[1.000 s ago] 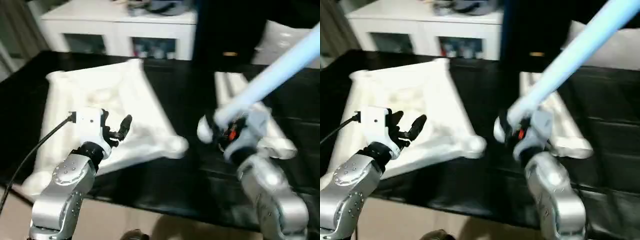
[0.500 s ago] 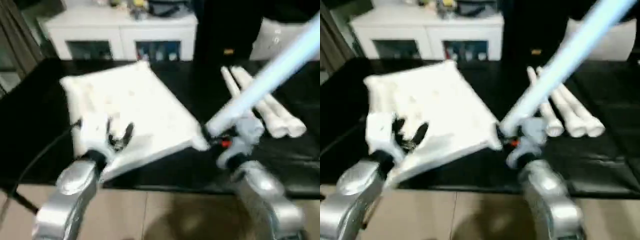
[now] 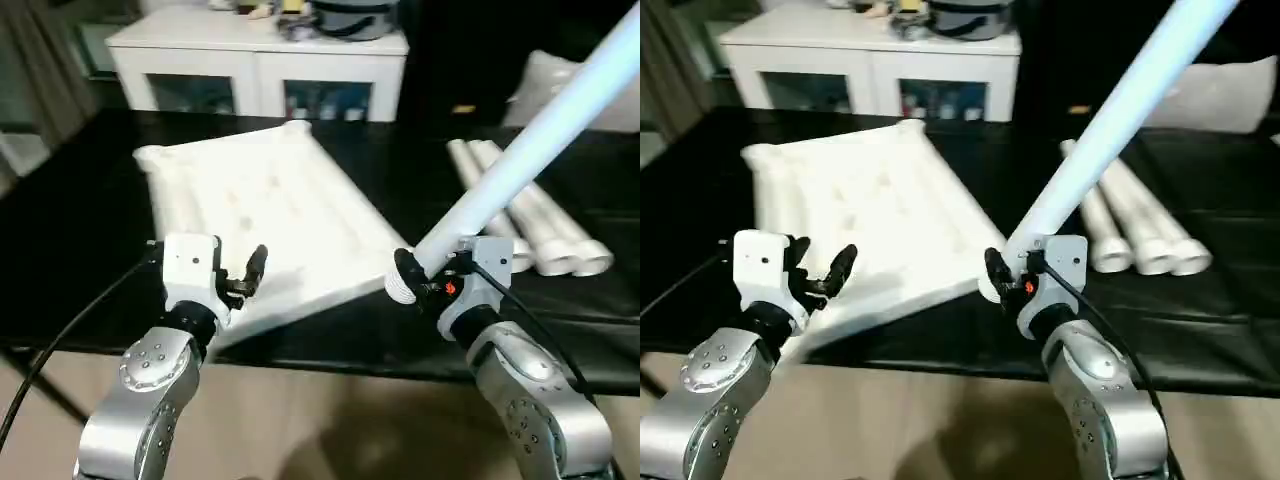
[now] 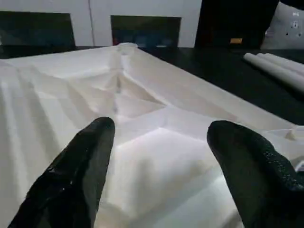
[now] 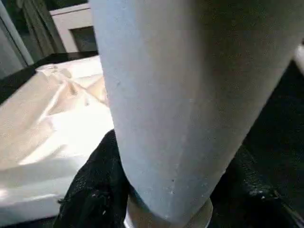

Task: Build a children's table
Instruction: Pick table leg

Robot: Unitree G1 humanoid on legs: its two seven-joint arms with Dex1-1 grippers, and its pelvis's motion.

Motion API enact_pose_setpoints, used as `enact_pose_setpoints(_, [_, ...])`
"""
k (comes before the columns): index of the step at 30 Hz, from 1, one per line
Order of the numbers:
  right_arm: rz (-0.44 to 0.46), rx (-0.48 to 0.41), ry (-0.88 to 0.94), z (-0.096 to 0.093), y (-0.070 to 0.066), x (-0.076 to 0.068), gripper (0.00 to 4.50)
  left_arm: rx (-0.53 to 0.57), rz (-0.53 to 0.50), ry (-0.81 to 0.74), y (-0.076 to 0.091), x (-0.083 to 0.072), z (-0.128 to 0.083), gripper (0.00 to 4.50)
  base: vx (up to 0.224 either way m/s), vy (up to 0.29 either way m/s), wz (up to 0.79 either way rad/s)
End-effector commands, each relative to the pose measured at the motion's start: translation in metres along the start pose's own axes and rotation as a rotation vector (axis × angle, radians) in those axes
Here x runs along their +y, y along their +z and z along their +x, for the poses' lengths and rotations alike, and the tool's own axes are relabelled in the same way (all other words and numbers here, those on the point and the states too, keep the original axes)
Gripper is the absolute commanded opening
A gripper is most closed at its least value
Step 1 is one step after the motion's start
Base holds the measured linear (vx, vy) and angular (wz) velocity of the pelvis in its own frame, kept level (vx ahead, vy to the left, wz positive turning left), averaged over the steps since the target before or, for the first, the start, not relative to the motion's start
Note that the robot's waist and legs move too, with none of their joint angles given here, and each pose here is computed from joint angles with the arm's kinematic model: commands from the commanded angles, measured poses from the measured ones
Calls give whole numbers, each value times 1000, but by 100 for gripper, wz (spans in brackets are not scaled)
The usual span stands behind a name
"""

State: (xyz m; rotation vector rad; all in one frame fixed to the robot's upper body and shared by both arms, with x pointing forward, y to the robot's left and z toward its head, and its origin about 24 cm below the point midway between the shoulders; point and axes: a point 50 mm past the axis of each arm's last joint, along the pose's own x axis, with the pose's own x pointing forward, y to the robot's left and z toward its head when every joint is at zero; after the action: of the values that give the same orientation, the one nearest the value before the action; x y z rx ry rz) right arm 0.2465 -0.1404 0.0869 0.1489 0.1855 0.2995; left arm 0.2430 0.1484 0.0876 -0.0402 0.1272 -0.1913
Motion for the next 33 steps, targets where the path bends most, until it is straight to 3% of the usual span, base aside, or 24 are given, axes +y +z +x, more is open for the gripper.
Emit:
enact_pose_setpoints(1, [-30,-14,-3,0,6,-2,191,-8,15,4,3,0,-1,360,46,-129,-10])
enact_pose_setpoints(10, [4,-68,83,-2,15,7,191,-37,-20,-47,4,-4,-9,360,54,-58,-6])
enact_pose_setpoints(16, [-47,-32,88,0,11,10,191,-33,-19,-92,3,-10,-12,360,27,17,0])
enact_pose_setpoints(27, [-26,-25,136,-4,6,11,191,-23,2,-116,1,-14,-13,360,141,11,-52])
enact_pose_setpoints(33, [-26,-36,166,-3,7,11,191,-22,9,-102,0,-15,-14,360,80,76,-10])
